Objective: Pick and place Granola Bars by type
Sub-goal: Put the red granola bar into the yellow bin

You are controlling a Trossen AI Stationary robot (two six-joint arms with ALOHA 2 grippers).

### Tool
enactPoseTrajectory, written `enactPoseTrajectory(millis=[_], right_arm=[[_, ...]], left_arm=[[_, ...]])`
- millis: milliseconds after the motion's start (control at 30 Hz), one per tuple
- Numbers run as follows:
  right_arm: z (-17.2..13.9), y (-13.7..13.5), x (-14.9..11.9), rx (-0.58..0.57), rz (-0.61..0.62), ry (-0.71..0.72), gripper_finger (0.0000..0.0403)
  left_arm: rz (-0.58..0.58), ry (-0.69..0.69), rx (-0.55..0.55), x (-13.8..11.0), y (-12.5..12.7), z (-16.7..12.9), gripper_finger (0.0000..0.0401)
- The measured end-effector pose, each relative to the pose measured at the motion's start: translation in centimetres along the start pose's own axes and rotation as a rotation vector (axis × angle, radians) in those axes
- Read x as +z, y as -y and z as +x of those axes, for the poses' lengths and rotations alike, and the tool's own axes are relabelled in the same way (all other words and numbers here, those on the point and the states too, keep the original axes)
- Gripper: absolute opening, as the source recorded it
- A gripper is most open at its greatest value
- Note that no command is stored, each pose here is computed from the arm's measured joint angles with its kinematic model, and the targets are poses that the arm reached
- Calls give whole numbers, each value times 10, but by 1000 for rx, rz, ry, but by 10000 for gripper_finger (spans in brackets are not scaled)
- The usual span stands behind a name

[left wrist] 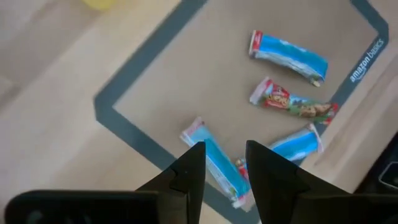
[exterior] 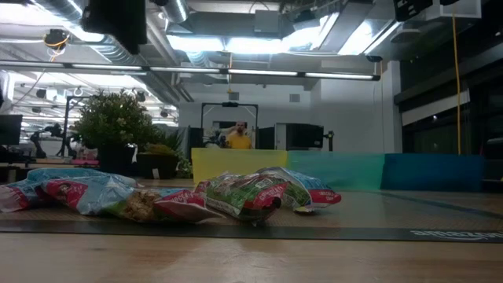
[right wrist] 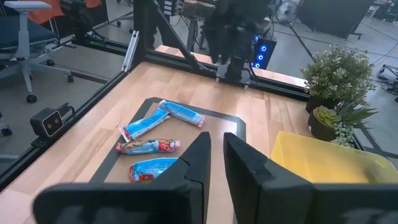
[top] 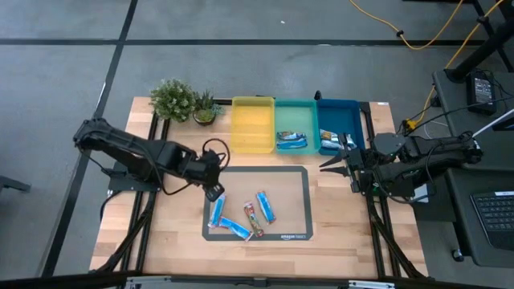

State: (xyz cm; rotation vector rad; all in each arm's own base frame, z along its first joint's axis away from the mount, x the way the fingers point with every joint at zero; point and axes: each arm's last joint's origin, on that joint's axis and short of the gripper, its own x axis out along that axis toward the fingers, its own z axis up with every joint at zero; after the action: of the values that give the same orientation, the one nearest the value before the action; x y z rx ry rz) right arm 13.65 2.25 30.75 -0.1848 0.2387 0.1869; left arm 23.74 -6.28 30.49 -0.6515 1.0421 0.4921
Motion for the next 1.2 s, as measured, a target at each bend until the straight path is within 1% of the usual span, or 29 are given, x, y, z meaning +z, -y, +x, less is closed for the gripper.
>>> enactPoseTrajectory(millis=[100, 200, 300, 433, 500, 633, 767, 900, 1067, 1200], right_arm=[[0, 0, 0, 0, 1, 0, 48], [0, 0, 0, -1, 3, 0, 48], [0, 0, 0, -2, 5, 0, 48], [0, 0, 0, -2, 4, 0, 48], [0, 0, 0, -2, 4, 0, 49], [0, 0, 0, -2, 3, 0, 49], [0, 0, 0, -3, 2, 0, 49], [0, 0, 0, -3, 1, 1, 49], [0, 0, 0, -3, 0, 1, 49], [0, 0, 0, -3, 0, 1, 49]], left_arm=[[-17, -16, -5, -11, 3, 6, 105], [-69, -4, -9, -20, 9, 15, 105], [-113, 16, -21, -30, 14, 31, 109], [-147, -16, -30, -42, 19, 57, 114], [-162, -43, -13, -46, 20, 68, 117], [-155, -90, 29, -50, 22, 84, 128], [-166, -136, 64, -54, 25, 98, 150], [-161, -184, 94, -58, 27, 111, 185], [-173, -203, 139, -62, 28, 127, 232], [-173, -208, 162, -65, 29, 139, 251]])
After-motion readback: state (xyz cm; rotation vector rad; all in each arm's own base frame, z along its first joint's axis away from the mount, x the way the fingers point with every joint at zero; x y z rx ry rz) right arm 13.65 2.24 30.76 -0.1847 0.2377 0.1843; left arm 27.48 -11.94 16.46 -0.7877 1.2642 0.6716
